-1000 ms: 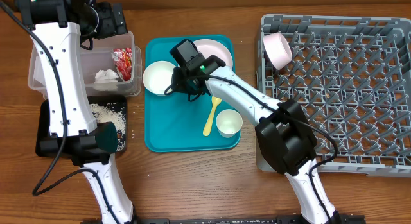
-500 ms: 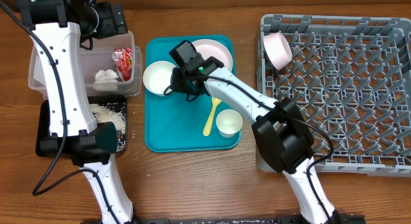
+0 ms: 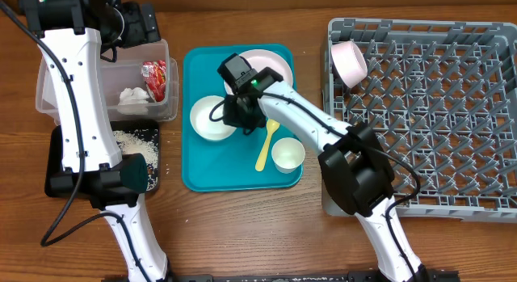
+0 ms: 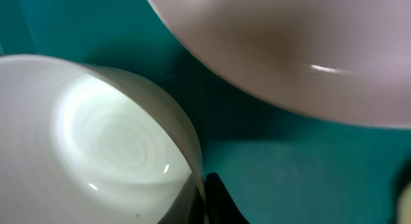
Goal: Sort waste into correct bins and load items into the dishwasher
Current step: 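Lift the white bowl and carry it over the dish rack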
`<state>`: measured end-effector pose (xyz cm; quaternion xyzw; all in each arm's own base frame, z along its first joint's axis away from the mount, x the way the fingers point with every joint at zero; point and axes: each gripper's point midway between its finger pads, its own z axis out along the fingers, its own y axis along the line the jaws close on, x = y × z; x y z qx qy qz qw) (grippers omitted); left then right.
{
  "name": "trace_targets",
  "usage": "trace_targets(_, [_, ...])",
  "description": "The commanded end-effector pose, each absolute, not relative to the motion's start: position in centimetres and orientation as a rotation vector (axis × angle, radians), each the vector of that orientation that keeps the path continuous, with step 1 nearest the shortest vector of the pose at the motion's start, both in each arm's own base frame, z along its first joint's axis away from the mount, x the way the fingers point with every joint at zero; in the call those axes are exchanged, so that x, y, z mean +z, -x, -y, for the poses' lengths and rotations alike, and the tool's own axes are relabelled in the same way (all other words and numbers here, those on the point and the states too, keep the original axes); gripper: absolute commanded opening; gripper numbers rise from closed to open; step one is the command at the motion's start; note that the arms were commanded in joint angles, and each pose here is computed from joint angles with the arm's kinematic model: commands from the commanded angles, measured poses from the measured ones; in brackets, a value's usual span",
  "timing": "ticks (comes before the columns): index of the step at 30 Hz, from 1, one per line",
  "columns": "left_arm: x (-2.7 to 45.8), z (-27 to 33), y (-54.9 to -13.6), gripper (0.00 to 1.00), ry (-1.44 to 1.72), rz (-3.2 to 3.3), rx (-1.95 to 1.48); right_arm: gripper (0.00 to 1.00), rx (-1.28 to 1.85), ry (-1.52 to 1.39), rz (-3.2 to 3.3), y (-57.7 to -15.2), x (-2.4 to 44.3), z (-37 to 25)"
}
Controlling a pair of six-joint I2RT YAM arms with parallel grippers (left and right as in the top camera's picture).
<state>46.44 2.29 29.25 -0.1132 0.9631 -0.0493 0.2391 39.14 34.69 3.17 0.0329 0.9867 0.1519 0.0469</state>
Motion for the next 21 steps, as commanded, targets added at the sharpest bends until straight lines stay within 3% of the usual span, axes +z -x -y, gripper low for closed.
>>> trace_targets(1, [29.8,-2.1,-46.3,0.96,0.273,-2.626,-0.121,0.04,0.554,0.034,-2.931,-40.4,8.5,-34.0])
trace_targets(7, [29.9,-2.1,-46.4,0.97,0.283,-2.62,-0.125,0.04,0.545,0.126,-2.706,-41.6,20.7,-29.0])
trace_targets(10, [29.9,-2.1,-46.4,0.97,0.281,-2.617,-0.123,0.04,0.275,0.014,-2.596,-42.1,25.1,-22.5])
trace_targets(14, [29.9,-2.2,-46.4,0.97,0.282,-2.616,-0.122,0.04,-0.341,-0.247,-2.432,-41.0,29.0,-10.9])
trace_targets(17, [29.9,-2.2,-46.4,0.98,0.282,-2.616,-0.122,0.04,-0.81,-0.463,-2.259,-37.6,31.7,-3.4])
trace_targets(21, [30.0,-2.2,-46.5,0.98,0.281,-2.611,-0.123,0.04,-0.888,-0.448,-2.316,-36.6,30.4,-2.1])
